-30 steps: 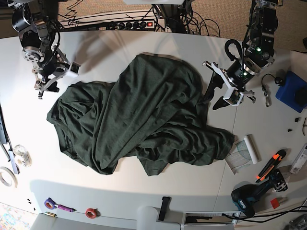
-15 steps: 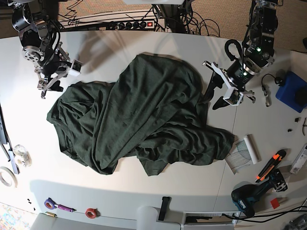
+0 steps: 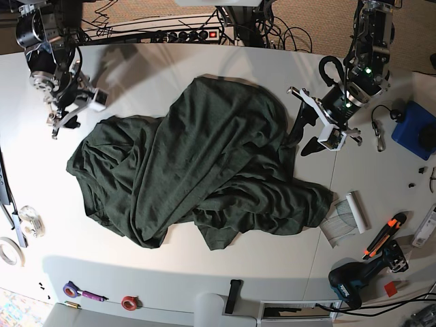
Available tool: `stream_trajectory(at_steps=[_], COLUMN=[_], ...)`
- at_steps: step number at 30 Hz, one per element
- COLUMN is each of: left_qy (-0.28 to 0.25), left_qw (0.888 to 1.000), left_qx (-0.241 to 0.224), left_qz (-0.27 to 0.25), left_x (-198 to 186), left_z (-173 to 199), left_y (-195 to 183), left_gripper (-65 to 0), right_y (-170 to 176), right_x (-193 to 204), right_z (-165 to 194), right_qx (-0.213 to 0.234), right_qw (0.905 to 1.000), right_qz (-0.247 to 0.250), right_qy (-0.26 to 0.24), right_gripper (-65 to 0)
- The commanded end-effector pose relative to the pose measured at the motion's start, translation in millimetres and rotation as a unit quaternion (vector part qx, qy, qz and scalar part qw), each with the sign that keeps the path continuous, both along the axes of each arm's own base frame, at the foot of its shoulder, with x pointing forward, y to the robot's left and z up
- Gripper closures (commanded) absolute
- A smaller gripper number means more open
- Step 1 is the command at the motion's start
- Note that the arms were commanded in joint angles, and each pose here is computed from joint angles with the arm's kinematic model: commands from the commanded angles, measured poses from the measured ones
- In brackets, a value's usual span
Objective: Layout the t-shirt on the table in an organized manner, then fold the t-shirt properly
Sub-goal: 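Release the shirt and raise the right gripper, then reach the left gripper to the shirt hem near the cutter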
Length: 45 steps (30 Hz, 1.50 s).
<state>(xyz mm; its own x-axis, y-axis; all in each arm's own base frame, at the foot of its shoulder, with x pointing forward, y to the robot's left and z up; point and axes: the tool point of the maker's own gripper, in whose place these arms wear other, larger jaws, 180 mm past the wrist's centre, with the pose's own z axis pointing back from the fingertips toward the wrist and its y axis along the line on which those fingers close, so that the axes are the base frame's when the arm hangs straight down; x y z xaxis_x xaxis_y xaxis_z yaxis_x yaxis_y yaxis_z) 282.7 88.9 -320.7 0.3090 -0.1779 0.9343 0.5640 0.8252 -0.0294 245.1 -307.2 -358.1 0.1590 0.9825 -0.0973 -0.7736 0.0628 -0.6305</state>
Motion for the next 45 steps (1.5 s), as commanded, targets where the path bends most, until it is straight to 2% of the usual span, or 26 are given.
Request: stream_trajectory(at_steps=[1, 5, 10, 15, 18, 19, 21, 22, 23, 24, 28, 31, 33, 35, 43, 45], left_qy=[-0.02, -0.02, -0.02, -0.02, -0.02, -0.02, -0.02, -0.02, -0.021, -0.022, -0.024, -0.046, -0.059, -0.065, -0.046, -0.044], left_qw=[1.0, 1.0, 1.0, 1.0, 1.0, 1.0, 1.0, 0.999, 0.996, 0.992, 0.989, 0.98, 0.967, 0.955, 0.935, 0.927], left_qx=[-0.011, -0.011, -0.011, -0.011, -0.011, -0.011, -0.011, -0.012, -0.012, -0.012, 0.033, 0.088, 0.133, 0.157, 0.14, 0.153], left_qz=[-0.003, -0.002, -0.002, -0.002, -0.003, -0.003, -0.019, -0.045, -0.081, -0.123, -0.143, -0.175, -0.211, -0.245, -0.322, -0.34], left_x=[3.5, 3.5, 3.5, 3.5, 3.5, 3.4, 0.3, -5.2, -13.3, -23.4, -28.2, -32.8, -40.7, -51.1, -89.5, -96.0], left_z=[12.2, 12.2, 12.2, 12.2, 12.1, 12.2, 12.3, 12.6, 13.0, 13.5, 6.0, -0.5, -10.0, -17.8, -31.9, -37.5], left_y=[-0.7, -0.6, -0.6, -0.6, -0.6, -0.7, -4.9, -11.6, -20.3, -29.4, -28.4, -31.8, -36.6, -43.1, -80.2, -87.1], left_gripper=[-23.4, -23.4, -23.4, -23.4, -23.4, -23.4, -23.4, -23.4, -23.4, -23.4, -23.5, -24.4, -26.1, -26.2, -26.2, -26.2], right_y=[-3.2, -0.1, 11.3, 14.3, 20.3, 21.5, 21.8, 21.8, 22.0, 22.1, 23.2, 25.4, 28.7, 29.6, 29.7, 29.8], right_x=[11.0, 18.7, 16.8, 32.4, 39.7, 41.7, 44.3, 44.4, 44.4, 44.2, 44.2, 44.2, 44.6, 44.7, 44.3, 44.4], right_z=[11.0, 6.1, -22.8, -29.3, -27.1, -26.1, -24.3, -24.2, -24.3, -24.4, -24.7, -25.3, -25.8, -25.9, -26.3, -26.3], right_qx=[-0.004, 0.004, -0.002, -0.042, -0.04, -0.038, -0.038, -0.038, -0.037, -0.037, -0.035, -0.028, -0.021, -0.019, -0.019, -0.019], right_qw=[0.9998, 0.9997, 0.9997, 0.9987, 0.9984, 0.9985, 0.9984, 0.9983, 0.9984, 0.9984, 0.9984, 0.9986, 0.9986, 0.9985, 0.9986, 0.9986], right_qz=[0.007, 0.013, 0.023, 0.019, 0.025, 0.024, 0.024, 0.024, 0.024, 0.024, 0.027, 0.029, 0.034, 0.036, 0.036, 0.037], right_qy=[-0.021, -0.019, 0.012, -0.021, -0.03, -0.032, -0.036, -0.036, -0.036, -0.036, -0.036, -0.035, -0.035, -0.035, -0.034, -0.034], right_gripper=[-33.5, -33.5, -33.5, -33.5, -32.9, -28.4, -11.0, -2.8, 0.0, 0.0, 0.0, 0.0, 0.0, 0.0, 0.0, 0.0])
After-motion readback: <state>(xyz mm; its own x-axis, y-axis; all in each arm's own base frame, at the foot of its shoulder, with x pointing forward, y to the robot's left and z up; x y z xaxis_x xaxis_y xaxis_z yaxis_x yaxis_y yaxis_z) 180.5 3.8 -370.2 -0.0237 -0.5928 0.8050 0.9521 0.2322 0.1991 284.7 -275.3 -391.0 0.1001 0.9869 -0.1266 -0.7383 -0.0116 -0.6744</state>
